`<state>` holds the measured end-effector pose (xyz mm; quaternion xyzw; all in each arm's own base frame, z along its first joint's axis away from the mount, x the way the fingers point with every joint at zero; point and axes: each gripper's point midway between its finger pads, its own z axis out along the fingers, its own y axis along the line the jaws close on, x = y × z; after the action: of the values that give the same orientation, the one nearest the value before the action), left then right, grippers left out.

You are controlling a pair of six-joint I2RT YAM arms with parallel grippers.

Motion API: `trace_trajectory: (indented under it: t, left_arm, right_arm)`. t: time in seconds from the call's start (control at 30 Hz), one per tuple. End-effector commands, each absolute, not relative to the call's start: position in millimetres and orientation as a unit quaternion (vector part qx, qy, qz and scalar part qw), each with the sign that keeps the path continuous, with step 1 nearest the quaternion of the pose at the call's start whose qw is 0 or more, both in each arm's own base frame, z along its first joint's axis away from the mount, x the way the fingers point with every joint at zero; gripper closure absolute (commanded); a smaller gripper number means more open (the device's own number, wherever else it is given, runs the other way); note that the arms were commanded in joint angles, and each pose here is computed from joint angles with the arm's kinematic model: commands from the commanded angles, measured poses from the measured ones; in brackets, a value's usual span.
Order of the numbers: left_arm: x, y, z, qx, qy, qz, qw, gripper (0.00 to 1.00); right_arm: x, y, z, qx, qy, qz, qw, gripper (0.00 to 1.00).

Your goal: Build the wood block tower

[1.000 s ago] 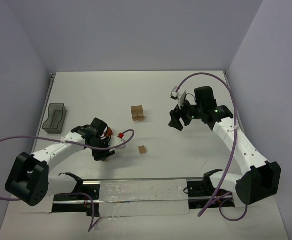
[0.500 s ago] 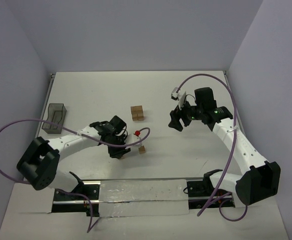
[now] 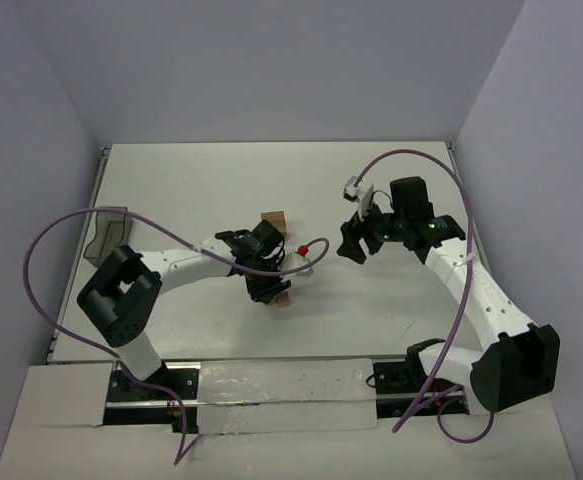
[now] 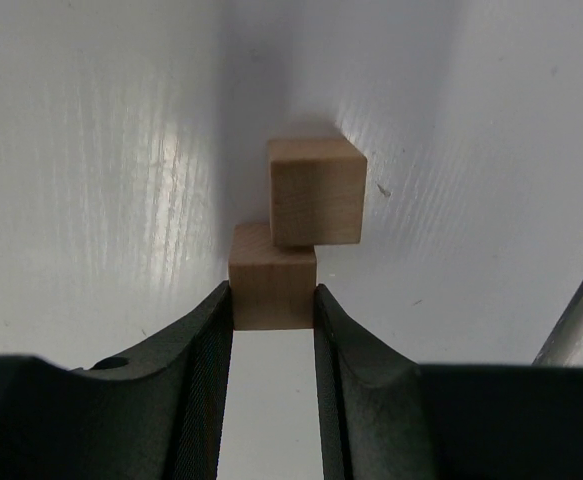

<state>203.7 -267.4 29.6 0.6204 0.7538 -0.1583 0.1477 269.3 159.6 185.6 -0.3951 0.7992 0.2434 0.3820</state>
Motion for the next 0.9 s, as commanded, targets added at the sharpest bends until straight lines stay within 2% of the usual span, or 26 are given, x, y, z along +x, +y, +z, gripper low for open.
trace_trajectory:
  t: [0.0,0.33,0.43,0.57,0.87]
  left_arm:
    - [206.5,-290.7,36.8,0.622,0.745,-0.176,0.162,0.81]
    - [180.2,-301.0,36.2,0.652,0.719,-0.196,0.139,0.8]
    - [180.8,-302.0,36.8,0.651,0.72,-0.195,0.141,0.78]
    - [183.6,-305.2,38.6,0.649,0.721,-0.195,0.145,0.7]
    - [191.3,-306.4,35.0,0.649,0.723,-0.181,0.153,0.7]
  right_arm:
    - [273.3,159.9,198.8,-0.396,0.783,0.244,0.413,0.23]
    - [275.5,155.9,197.3,-0.392,0.785,0.24,0.415,0.23]
    - [275.5,155.8,197.8,-0.391,0.786,0.241,0.415,0.23]
    - [275.3,155.4,198.0,-0.389,0.786,0.242,0.416,0.23]
    - [273.7,155.3,196.3,-0.388,0.786,0.245,0.414,0.23]
